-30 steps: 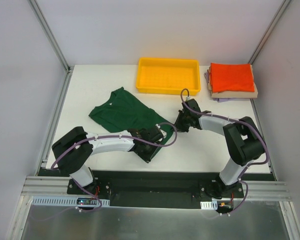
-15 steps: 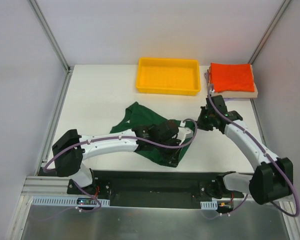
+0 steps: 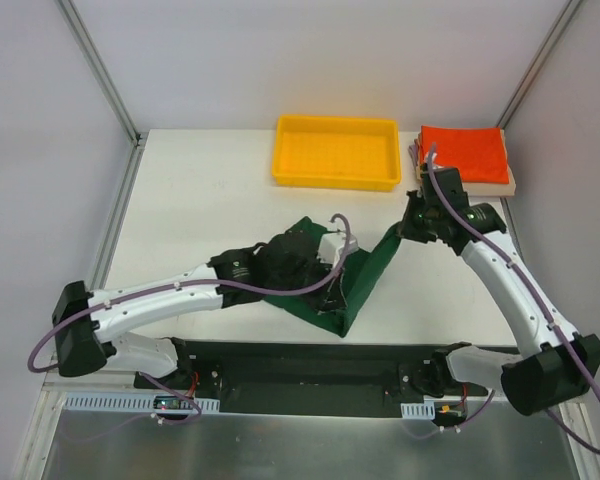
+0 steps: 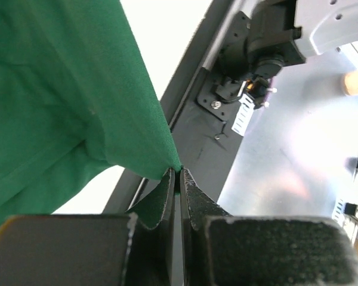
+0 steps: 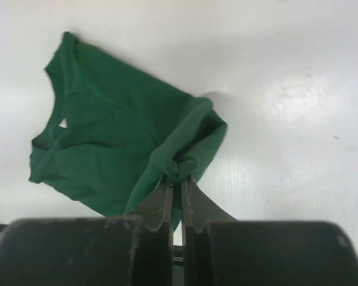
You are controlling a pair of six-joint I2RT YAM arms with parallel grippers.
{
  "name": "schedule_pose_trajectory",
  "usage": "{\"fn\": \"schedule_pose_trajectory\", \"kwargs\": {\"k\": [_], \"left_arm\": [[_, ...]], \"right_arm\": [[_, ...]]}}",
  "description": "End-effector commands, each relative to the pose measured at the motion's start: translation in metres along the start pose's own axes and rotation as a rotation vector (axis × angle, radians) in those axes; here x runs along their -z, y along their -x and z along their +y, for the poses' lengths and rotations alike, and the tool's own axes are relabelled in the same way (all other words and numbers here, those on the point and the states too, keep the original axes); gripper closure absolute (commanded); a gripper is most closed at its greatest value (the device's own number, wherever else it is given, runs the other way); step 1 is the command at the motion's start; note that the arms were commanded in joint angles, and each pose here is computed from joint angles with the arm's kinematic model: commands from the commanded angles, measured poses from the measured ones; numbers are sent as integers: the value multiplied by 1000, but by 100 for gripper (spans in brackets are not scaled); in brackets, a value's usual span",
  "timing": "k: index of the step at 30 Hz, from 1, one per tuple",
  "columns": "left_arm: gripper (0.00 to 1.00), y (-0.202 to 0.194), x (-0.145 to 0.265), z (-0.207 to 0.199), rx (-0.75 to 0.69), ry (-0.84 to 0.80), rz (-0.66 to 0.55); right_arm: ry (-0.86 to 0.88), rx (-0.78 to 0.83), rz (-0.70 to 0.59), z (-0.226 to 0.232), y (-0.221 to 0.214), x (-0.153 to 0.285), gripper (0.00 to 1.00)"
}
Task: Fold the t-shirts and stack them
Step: Fold the long partially folded tshirt into a neat square
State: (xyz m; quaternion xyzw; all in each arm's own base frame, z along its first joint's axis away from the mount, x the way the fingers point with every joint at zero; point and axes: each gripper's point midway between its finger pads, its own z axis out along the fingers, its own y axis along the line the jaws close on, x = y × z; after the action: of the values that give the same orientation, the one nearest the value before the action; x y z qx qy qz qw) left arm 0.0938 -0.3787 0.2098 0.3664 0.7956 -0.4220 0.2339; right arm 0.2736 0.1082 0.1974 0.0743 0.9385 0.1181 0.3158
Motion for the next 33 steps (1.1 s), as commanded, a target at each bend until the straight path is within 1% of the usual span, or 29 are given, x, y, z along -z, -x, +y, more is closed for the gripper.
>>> {"fn": "schedule_pose_trajectory", "kwargs": {"k": [1, 5, 9, 13, 15, 17, 21, 28, 30, 32, 33], "left_arm": [[100, 4, 33, 30, 89, 92, -97], [100, -7, 55, 67, 203, 166, -128], [100, -18, 78, 105, 281, 320, -155], [100, -31, 91, 130, 353, 423, -141], [100, -39, 99, 148, 398, 500, -138], [100, -46, 103, 160, 448, 537, -128], [100, -61, 105, 170, 527, 555, -99], [100, -87, 107, 197, 641, 624, -44], [100, -95, 106, 202, 672, 640, -18], [100, -102, 106, 209, 705, 674, -5], [95, -106, 108, 214, 722, 705, -1]], "right_arm": [[67, 74, -49, 46, 31, -2, 99], [85, 118, -38, 85, 42, -15, 99], [118, 149, -25, 124, 52, -30, 99], [123, 174, 18, 151, 52, -58, 99], [124, 176, 31, 162, 51, -71, 99], [137, 180, 50, 173, 49, -83, 99], [153, 188, 103, 189, 38, -111, 99], [166, 187, 151, 209, 19, -156, 99], [169, 182, 159, 214, 15, -168, 96], [209, 173, 187, 222, 6, -179, 94], [221, 168, 194, 226, 4, -185, 88]]}}
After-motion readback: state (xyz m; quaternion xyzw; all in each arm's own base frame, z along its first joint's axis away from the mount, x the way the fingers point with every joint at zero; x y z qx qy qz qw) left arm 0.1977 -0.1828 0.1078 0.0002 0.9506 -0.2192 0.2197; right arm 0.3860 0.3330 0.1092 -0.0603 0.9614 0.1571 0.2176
